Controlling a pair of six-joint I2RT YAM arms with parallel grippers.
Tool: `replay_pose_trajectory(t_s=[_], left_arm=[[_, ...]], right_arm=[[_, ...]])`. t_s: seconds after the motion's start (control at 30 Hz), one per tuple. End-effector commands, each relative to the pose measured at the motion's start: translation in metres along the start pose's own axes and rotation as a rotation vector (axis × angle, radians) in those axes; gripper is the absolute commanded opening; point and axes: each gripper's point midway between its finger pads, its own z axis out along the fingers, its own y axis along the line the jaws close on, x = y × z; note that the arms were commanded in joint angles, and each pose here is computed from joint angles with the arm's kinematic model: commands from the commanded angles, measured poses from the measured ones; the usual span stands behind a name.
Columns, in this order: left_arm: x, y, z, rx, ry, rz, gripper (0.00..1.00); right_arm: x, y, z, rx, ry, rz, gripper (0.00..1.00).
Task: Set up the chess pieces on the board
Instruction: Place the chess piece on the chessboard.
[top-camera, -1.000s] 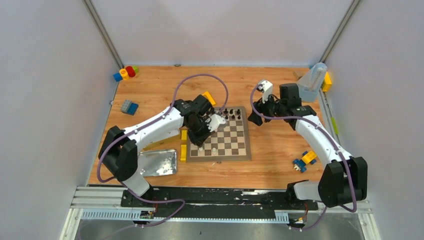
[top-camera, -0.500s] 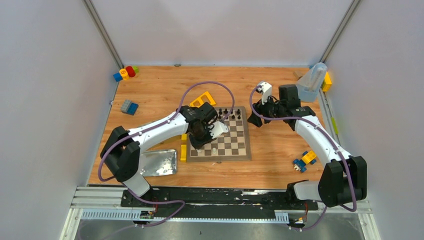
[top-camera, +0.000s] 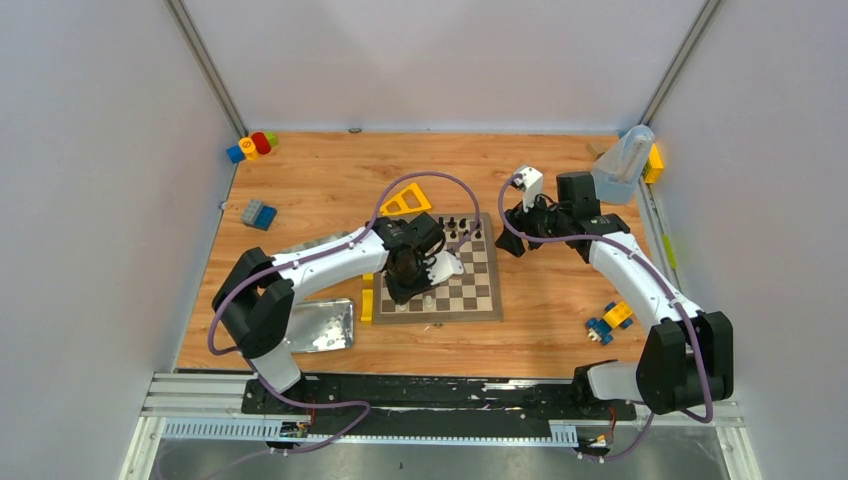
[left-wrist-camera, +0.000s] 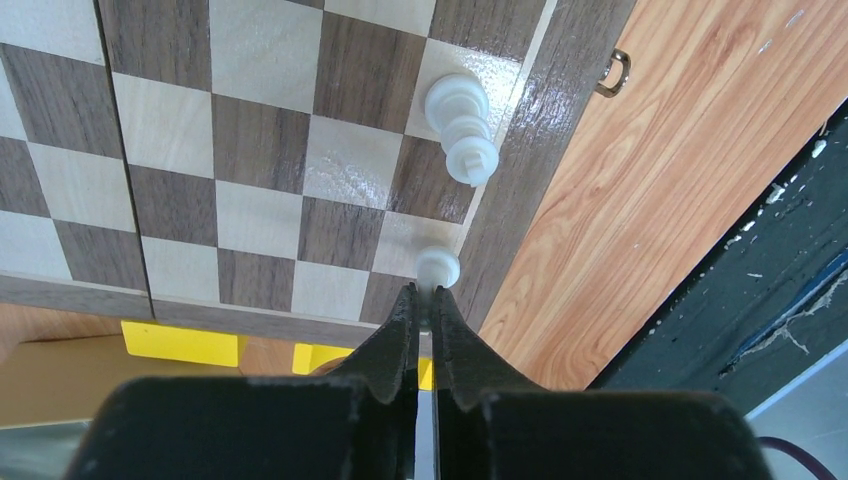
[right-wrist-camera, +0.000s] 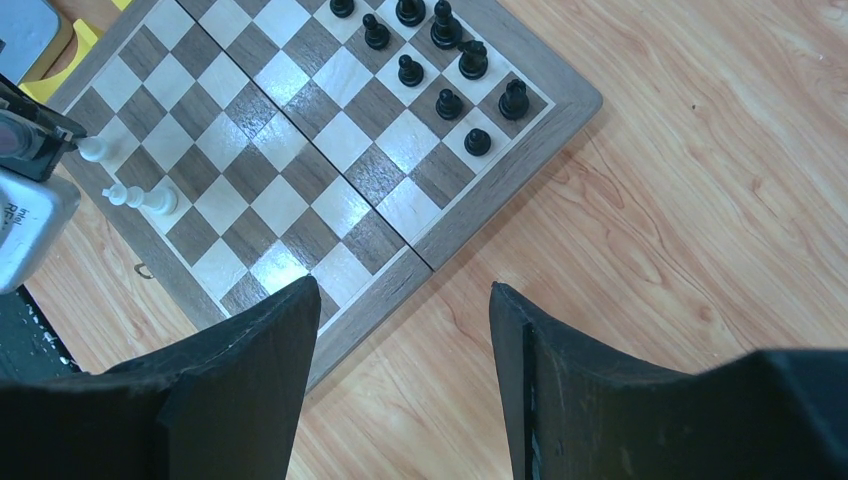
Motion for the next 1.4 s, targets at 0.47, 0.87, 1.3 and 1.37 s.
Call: replay_pose_trajectory(t_s=[0.47,0.87,1.3,1.37], left_arm=[[-0.007,0.006,0.004,-0.060,-0.008,0.039,0.12],[-0.003,0.001,0.006,-0.051,0.002,0.046,0.18],[-0.003,0.000,0.002,-0.061,-0.006,0.048,0.32],[-0.003,0.000,0.001,-0.063,-0.010,0.047,0.35]], right_arm=[[-0.006,0.002,-0.001,-0.020,-0.027,-0.031,0.64],[-0.005,0.001,0.000,-0.018,-0.023,-0.029,0.64],[-0.005,0.001,0.000,-0.021,-0.022,-0.028,0.64],[-0.004,0.001,0.000,-0.022,-0.021,-0.027,0.64]])
